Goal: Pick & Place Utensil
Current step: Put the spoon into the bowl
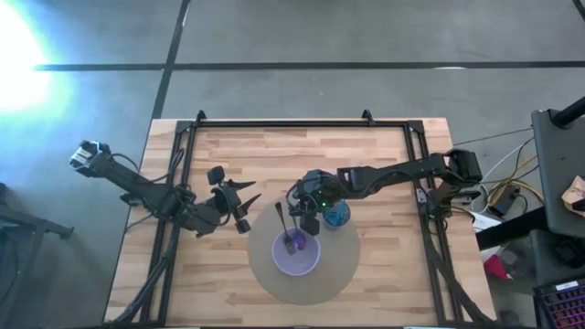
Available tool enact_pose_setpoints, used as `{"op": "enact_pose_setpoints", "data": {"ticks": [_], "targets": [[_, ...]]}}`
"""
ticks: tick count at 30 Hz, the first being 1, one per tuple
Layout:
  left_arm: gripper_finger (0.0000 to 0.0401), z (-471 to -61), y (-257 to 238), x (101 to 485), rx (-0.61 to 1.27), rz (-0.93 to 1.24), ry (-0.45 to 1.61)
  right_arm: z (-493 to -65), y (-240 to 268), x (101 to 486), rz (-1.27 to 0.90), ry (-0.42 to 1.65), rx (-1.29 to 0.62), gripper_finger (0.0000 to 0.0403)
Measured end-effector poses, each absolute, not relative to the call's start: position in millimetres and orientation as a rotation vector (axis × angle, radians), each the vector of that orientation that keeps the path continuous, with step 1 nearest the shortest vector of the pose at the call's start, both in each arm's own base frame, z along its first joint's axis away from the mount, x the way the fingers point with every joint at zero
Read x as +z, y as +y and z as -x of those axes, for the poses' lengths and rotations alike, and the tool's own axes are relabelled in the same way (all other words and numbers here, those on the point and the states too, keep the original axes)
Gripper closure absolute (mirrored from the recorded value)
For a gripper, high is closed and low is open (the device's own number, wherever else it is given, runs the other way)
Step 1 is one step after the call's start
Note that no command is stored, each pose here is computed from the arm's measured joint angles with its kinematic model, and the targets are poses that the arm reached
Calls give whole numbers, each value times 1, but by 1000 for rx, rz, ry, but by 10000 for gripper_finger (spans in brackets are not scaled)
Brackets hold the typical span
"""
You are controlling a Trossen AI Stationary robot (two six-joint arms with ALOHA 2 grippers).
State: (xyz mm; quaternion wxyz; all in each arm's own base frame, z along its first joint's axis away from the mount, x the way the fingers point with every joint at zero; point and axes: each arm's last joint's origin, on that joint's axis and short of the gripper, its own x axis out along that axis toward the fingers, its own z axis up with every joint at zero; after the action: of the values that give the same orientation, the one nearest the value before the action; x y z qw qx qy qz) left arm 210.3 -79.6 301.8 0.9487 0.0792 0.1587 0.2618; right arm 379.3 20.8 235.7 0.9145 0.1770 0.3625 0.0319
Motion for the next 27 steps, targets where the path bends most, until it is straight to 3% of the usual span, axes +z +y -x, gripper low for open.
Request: {"op": "enact_pose_setpoints", "data": {"ticks": [11, 27], "targets": [[236, -210, -80, 302, 533, -161, 323, -378, 20, 233, -357, 758, 57, 387], [236, -210, -80, 302, 533, -161, 323, -377, 18, 228, -339, 782, 6, 300]]}}
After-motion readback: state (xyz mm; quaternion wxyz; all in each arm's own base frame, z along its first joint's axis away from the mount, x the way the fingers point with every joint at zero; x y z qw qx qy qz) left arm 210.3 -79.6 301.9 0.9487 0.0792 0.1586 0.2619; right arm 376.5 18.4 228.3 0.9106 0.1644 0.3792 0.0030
